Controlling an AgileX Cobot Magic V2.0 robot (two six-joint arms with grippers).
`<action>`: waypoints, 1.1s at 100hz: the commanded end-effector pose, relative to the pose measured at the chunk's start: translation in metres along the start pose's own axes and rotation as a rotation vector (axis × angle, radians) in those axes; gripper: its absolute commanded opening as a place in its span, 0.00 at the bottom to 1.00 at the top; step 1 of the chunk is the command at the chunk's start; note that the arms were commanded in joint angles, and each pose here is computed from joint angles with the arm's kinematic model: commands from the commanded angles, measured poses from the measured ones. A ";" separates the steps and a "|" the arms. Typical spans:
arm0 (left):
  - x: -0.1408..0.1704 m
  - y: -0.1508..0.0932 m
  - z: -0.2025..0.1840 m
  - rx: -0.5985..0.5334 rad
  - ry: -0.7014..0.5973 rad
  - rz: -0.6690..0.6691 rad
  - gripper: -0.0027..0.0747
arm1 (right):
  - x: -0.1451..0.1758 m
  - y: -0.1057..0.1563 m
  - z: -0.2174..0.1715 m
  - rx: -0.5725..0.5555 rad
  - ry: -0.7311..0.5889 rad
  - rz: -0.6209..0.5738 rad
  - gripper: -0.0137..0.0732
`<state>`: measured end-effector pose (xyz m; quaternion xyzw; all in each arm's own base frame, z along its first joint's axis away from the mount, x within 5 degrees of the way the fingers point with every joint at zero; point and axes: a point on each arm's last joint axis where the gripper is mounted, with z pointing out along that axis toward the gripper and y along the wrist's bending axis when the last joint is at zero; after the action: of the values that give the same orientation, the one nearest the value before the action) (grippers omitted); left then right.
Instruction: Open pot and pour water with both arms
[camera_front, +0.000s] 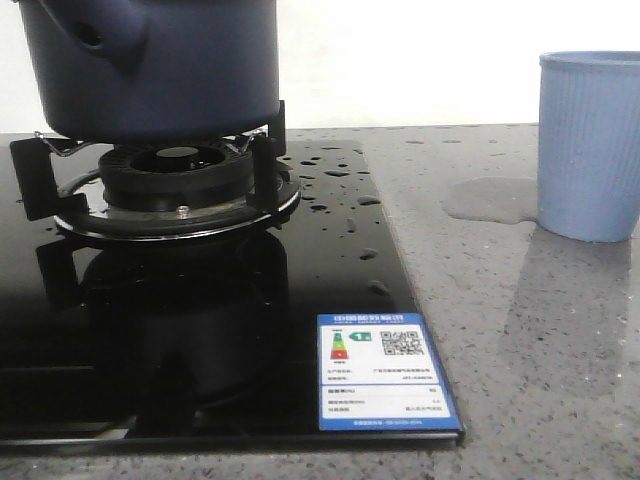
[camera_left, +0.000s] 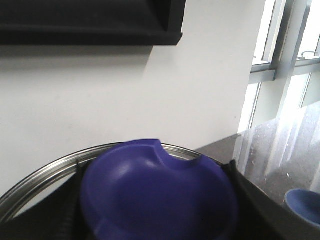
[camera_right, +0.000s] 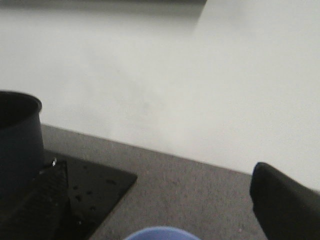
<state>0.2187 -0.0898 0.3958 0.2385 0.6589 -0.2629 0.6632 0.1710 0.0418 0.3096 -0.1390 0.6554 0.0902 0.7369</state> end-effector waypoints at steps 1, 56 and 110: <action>-0.007 -0.006 0.009 0.055 -0.036 -0.015 0.40 | -0.034 0.002 -0.017 -0.007 -0.193 0.020 0.88; 0.028 0.011 0.065 0.091 0.093 -0.062 0.40 | -0.065 0.005 -0.092 0.094 -0.310 0.031 0.09; 0.031 0.017 0.069 0.043 0.099 -0.083 0.87 | -0.064 0.005 -0.095 0.106 -0.297 0.032 0.09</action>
<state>0.2886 -0.1218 0.3395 0.2457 0.7266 -0.2640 0.5848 0.0755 0.0181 0.3508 -0.0744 0.5706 0.0797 0.8140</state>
